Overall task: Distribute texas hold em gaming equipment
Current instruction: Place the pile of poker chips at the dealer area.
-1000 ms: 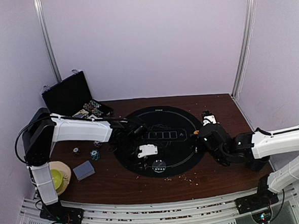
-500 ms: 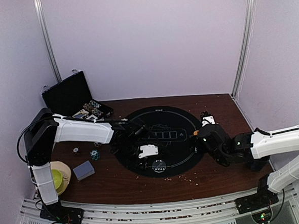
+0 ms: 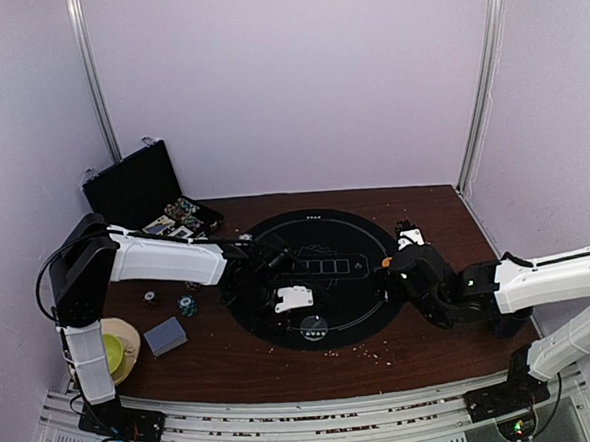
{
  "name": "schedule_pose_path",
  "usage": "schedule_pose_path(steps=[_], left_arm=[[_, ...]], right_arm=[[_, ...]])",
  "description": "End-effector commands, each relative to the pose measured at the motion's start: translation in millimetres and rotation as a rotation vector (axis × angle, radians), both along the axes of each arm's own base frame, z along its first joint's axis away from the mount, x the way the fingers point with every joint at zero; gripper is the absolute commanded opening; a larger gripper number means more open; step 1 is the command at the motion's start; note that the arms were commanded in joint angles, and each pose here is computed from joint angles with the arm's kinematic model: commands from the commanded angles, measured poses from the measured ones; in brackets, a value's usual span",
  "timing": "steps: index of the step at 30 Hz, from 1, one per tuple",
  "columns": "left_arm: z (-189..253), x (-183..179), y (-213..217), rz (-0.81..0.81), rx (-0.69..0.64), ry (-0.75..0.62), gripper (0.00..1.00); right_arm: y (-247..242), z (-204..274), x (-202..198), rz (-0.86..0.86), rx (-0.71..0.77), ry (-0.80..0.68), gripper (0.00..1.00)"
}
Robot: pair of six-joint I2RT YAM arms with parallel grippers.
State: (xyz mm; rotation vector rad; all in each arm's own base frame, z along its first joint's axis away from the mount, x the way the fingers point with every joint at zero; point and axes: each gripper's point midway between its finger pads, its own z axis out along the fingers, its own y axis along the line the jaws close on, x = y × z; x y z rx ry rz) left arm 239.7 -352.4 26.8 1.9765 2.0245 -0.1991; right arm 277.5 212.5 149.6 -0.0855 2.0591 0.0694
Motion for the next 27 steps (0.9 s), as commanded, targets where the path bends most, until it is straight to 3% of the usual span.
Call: schedule_pose_path(steps=[1,13,16,22,27], left_arm=[[-9,2,0,-0.002,0.012,-0.021,0.1],[0,0,-4,-0.005,-0.013,-0.011,0.15],[1,0,-4,-0.003,-0.017,-0.012,0.34],[7,0,-5,-0.001,-0.025,-0.015,0.36],[17,1,-7,0.0,-0.045,-0.03,0.47]], right_arm=[[3,6,3,-0.001,0.015,-0.01,1.0],[4,7,3,0.003,0.016,-0.009,1.0],[4,7,3,0.003,0.016,-0.009,1.0],[4,7,3,0.004,0.018,-0.009,1.0],[4,7,3,0.005,0.018,-0.008,1.0]])
